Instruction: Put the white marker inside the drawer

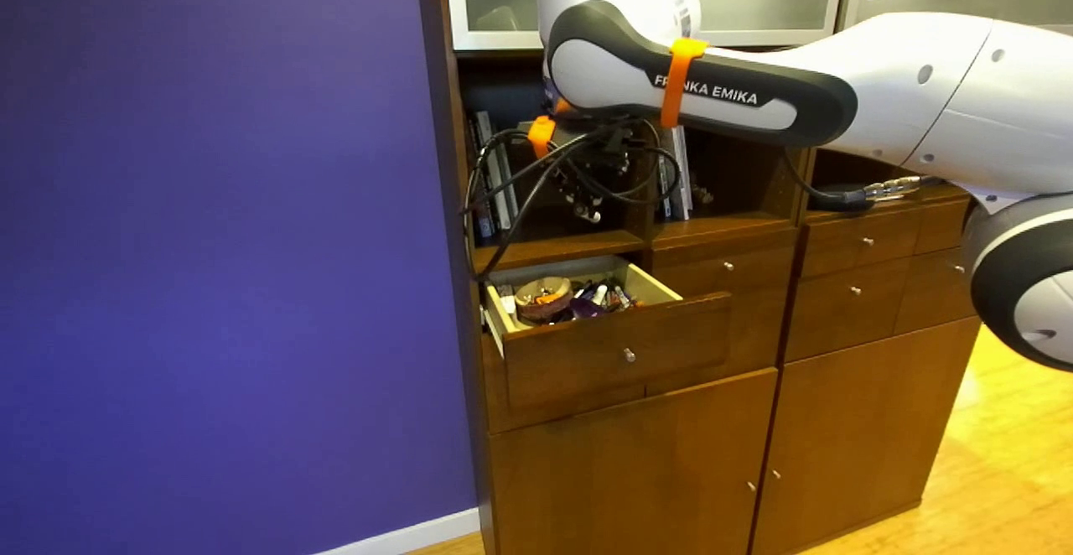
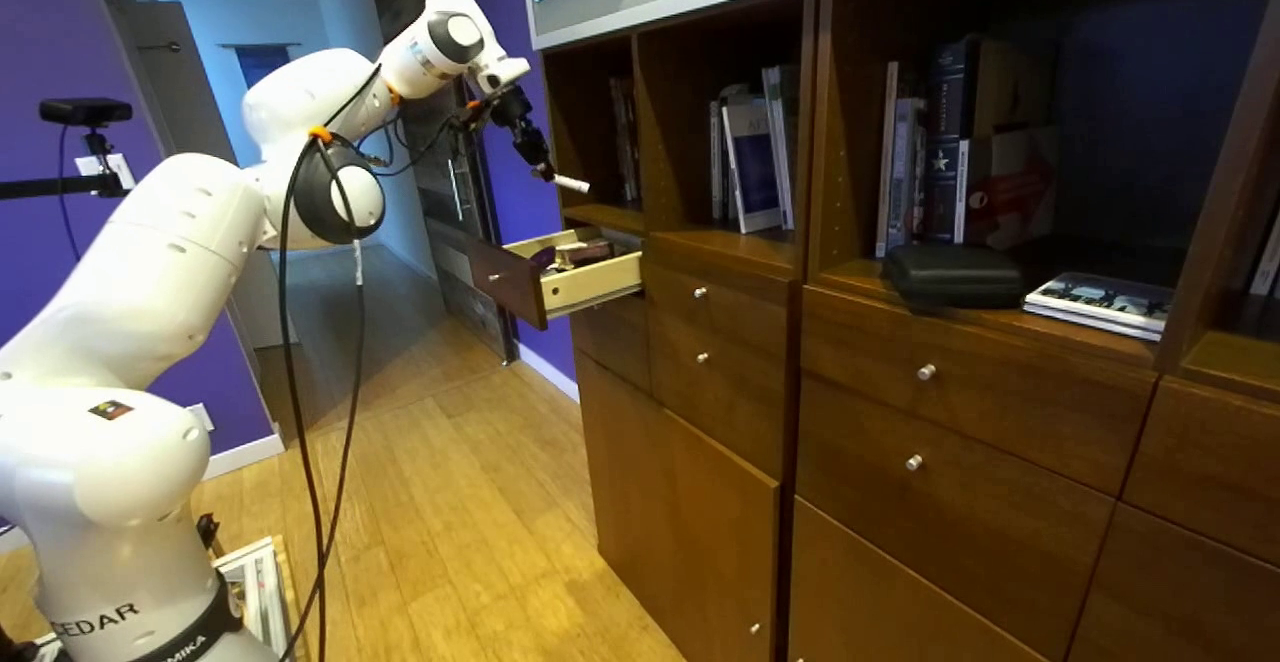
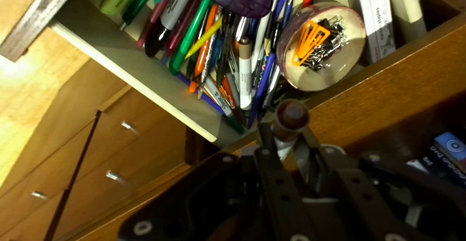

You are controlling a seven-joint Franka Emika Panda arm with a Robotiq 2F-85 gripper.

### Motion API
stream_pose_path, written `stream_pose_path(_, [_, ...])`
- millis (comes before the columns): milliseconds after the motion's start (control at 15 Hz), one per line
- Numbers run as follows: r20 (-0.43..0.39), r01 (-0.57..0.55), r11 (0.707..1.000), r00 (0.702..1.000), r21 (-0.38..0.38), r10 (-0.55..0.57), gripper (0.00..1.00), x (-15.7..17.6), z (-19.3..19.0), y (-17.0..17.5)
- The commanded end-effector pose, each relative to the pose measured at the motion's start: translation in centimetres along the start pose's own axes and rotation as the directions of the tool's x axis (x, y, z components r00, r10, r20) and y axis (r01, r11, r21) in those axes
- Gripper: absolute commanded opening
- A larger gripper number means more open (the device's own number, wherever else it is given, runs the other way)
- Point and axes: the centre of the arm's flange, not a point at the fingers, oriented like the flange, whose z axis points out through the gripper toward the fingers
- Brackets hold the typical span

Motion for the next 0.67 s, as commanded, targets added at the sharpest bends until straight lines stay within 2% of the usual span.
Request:
stream_pose_path(0, [0.009, -0.098, 0.995, 0.995, -0.024, 0.098, 0.05, -2.8, 3.2, 6.3])
stream_pose_path(67, [-0.007, -0.107, 0.994, 0.994, -0.025, 0.107, 0.05, -2.7, 3.9, 6.2])
stream_pose_path(600, [0.035, -0.085, 0.996, 0.996, -0.034, 0.086, 0.05, -1.1, 10.9, 5.7])
